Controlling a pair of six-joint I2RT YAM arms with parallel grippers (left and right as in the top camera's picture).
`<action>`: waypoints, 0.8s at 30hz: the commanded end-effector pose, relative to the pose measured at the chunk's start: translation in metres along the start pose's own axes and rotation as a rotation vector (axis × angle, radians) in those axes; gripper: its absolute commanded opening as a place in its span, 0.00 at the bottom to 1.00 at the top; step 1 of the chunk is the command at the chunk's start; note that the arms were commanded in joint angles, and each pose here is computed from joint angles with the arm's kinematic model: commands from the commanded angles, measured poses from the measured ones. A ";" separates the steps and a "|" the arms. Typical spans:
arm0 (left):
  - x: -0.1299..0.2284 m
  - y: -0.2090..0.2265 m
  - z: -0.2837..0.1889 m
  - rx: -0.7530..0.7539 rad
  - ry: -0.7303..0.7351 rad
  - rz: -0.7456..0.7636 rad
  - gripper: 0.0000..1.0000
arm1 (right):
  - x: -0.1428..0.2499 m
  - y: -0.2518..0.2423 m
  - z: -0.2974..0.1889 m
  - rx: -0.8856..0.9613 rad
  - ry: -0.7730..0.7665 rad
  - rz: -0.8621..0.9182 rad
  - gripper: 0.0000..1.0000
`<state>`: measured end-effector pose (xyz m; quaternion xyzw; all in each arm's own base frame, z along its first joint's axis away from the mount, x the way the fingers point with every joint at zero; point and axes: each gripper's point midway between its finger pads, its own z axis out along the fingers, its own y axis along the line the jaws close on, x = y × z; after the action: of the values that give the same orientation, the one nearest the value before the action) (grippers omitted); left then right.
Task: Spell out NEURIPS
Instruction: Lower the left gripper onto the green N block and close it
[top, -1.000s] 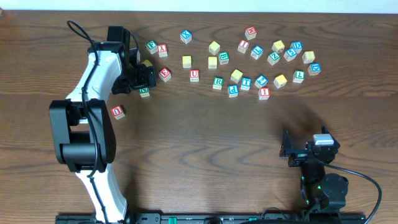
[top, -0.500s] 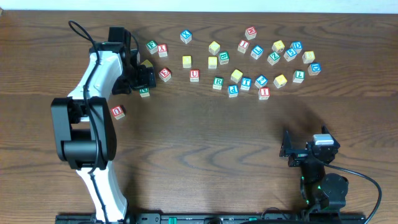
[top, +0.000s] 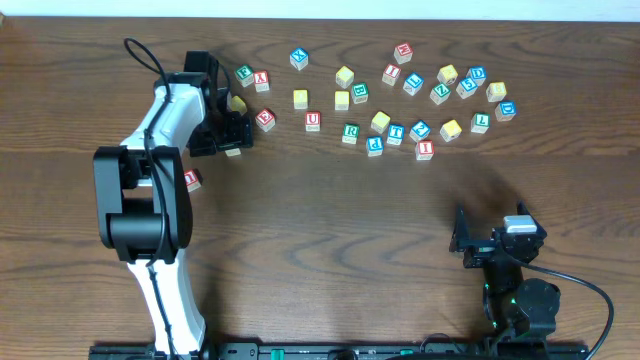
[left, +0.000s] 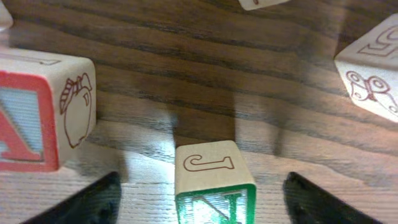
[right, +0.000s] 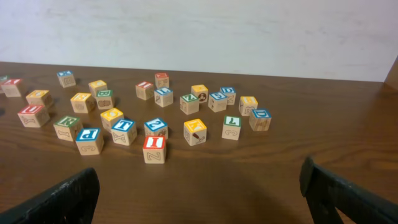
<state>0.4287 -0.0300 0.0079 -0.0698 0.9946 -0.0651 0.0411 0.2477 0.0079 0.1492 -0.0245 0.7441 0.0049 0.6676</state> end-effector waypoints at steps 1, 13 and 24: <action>-0.004 -0.001 -0.001 -0.007 -0.009 0.013 0.68 | 0.001 -0.001 0.000 0.004 0.002 0.017 0.99; -0.004 -0.001 -0.001 -0.007 -0.009 0.014 0.60 | 0.001 -0.001 0.000 0.003 0.002 0.017 0.99; -0.004 -0.001 -0.001 -0.007 -0.008 0.013 0.41 | 0.001 -0.001 0.000 0.003 0.002 0.017 0.99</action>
<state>0.4289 -0.0311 0.0078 -0.0675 0.9947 -0.0654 0.0417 0.2477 0.0079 0.1492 -0.0245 0.7441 0.0049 0.6676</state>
